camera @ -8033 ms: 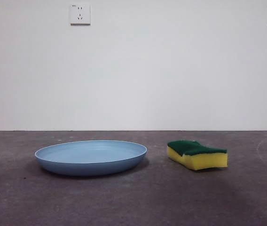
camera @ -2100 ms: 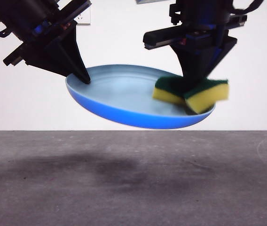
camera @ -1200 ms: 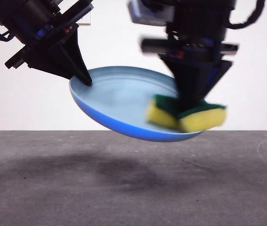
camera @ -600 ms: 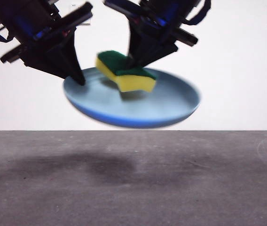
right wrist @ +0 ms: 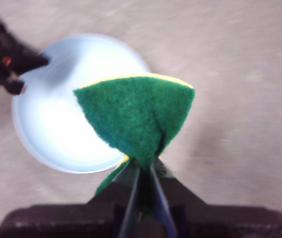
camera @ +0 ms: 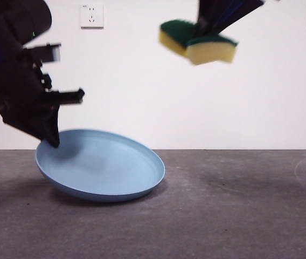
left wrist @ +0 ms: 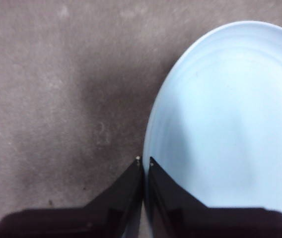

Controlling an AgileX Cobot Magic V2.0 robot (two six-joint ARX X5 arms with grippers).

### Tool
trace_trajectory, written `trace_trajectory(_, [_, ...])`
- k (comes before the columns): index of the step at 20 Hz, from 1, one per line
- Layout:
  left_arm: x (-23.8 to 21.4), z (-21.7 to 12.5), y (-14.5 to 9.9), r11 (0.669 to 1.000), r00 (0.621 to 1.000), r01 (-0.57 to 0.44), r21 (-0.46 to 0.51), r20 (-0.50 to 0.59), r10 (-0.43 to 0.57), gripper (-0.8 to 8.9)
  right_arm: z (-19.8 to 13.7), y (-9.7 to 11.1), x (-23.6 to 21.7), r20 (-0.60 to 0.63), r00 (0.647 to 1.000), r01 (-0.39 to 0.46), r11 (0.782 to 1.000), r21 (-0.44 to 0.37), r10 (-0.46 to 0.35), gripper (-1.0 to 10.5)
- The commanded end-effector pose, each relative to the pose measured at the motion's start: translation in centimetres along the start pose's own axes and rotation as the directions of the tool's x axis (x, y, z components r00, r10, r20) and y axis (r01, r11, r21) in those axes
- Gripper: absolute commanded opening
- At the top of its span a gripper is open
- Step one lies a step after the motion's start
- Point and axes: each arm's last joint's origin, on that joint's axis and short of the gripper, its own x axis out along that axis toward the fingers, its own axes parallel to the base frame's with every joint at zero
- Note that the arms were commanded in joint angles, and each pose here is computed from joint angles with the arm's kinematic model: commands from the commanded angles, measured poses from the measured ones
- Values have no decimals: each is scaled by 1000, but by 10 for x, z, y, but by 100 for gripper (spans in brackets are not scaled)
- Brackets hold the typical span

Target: Pick up the plate,pick up the cloth,clean the plate with the cloth

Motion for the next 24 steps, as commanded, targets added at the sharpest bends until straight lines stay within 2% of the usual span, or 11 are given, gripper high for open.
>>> trace_trajectory(1, [18, -6, 1, 1000, 999, -11, 13, -44, 12, 0, -3, -4, -8, 6, 999, 47, 999, 9, -47, -16])
trace_trajectory(3, [29, -12, 1, 1000, 996, -14, 16, -88, 16, 20, -4, -7, -14, 10, 999, 48, 999, 13, -48, -16])
trace_trajectory(6, [32, -15, 1, 1000, 994, -16, 18, -106, 18, 322, -4, -11, -14, 2, 998, 63, 997, 33, -64, -16])
trace_trajectory(11, [16, -10, -3, 1000, 996, -2, 21, -87, 3, 324, -4, -24, 2, -35, 993, 115, 990, 80, -112, -16])
trace_trajectory(15, [-27, 6, -11, 999, 998, 38, 36, 50, -40, 324, -3, -43, 41, -92, 984, 164, 978, 128, -153, -16])
trace_trajectory(18, [-67, 15, -15, 996, 980, 79, 47, 179, -87, 323, -9, -57, 76, -168, 981, 125, 978, 169, -96, -16])
trace_trajectory(20, [-93, 18, -16, 990, 958, 132, 54, 250, -141, 322, -16, -63, 101, -223, 972, 117, 968, 223, -67, -14])
trace_trajectory(24, [-136, 18, -13, 982, 914, 181, 47, 361, -186, 315, -39, -67, 143, -367, 929, 135, 964, 227, -44, 7])
